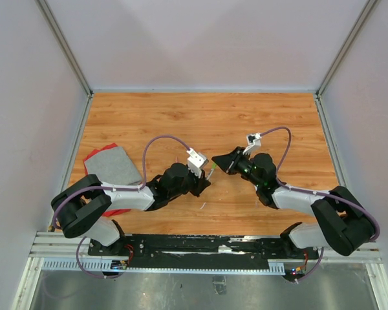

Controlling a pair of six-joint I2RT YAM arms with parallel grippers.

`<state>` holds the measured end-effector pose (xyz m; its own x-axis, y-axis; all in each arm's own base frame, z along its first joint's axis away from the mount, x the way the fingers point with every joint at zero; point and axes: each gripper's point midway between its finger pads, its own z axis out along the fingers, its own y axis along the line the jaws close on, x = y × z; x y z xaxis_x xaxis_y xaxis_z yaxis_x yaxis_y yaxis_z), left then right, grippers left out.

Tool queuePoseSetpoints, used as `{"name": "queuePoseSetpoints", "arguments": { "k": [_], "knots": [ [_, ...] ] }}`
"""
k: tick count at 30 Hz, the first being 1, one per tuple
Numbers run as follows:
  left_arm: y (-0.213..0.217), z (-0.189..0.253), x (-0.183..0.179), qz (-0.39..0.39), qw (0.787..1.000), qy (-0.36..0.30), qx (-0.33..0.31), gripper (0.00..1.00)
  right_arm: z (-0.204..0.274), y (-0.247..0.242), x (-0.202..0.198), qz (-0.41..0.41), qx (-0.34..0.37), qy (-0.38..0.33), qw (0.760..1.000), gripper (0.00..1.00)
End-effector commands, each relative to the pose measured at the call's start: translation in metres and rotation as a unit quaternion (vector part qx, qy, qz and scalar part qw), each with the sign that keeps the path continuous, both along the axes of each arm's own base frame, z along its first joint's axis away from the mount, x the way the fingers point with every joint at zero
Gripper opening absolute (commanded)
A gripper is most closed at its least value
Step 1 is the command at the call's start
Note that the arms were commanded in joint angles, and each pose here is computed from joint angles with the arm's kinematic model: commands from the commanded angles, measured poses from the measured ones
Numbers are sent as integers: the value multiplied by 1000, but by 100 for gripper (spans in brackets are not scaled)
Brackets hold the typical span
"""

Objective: Insert the pens into the pen caps
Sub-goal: Press the pen cap onto the pen.

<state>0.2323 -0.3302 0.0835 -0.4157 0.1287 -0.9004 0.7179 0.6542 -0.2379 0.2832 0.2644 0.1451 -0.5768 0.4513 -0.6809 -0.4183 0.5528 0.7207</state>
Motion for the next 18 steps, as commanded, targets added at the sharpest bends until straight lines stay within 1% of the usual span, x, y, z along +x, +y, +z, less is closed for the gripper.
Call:
{"name": "queuePoseSetpoints", "arguments": {
  "k": [1,12,15,18],
  "knots": [
    [-29,98,20,-1,984,-109,-138,0,-51,31,-74,139,-28,92,986,0],
    [-28,100,21,2,984,-112,-139,1,-69,42,-91,159,-31,113,980,0],
    [-28,100,21,2,984,-112,-139,0,-64,41,-88,154,-25,103,982,1],
    [-29,98,21,3,984,-109,-138,0,-50,40,-80,143,-34,82,986,0]
  ]
}}
